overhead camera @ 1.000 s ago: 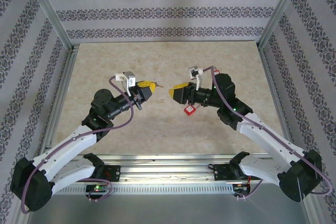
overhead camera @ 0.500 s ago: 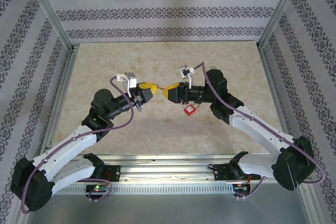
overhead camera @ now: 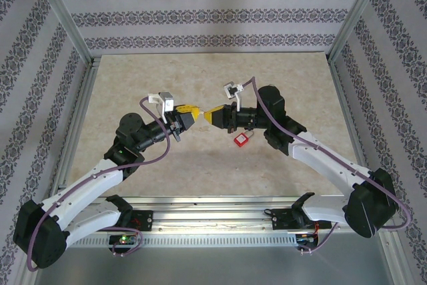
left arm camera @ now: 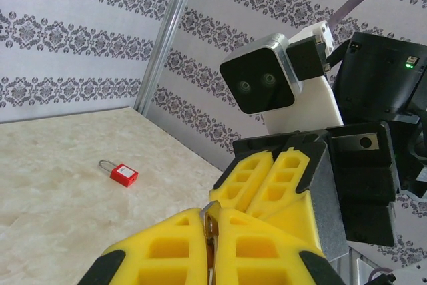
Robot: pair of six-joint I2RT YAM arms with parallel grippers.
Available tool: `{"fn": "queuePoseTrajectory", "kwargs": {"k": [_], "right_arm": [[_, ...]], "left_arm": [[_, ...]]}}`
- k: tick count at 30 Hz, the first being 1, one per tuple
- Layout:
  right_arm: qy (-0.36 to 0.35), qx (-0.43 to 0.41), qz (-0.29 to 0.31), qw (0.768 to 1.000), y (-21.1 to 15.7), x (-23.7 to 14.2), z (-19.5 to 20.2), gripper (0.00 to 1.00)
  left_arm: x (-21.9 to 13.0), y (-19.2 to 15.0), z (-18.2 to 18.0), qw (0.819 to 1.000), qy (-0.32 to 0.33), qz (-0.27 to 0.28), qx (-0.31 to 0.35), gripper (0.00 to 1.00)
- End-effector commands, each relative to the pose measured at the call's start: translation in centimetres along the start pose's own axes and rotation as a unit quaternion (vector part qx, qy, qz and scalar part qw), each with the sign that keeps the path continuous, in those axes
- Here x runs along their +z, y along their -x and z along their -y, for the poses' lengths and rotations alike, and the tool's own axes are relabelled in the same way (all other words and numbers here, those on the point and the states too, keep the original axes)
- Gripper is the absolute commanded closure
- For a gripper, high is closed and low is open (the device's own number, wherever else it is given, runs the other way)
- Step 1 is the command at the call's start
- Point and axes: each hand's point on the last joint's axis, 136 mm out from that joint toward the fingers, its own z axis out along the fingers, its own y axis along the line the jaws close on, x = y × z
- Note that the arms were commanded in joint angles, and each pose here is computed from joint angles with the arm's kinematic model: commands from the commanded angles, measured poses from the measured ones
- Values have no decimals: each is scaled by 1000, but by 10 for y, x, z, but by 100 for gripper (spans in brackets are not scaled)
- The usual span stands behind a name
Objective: Unlock with the key
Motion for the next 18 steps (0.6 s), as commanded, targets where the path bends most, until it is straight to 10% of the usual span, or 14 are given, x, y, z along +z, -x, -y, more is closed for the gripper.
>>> {"fn": "queuePoseTrajectory", "kwargs": {"k": [1,9,18], "right_arm": [[48,-40,5,998,14,2,-31,93],[53,-57,-6,997,14,-2,-38,100],[67,-70,-65,993,4,-14,-45,100]], "left_arm": [[5,4,13,999,-29,2,14,100],[4,0,20,999,-52,-7,9,99],[-5,-12,44,990,-111,-87,11,54]]}}
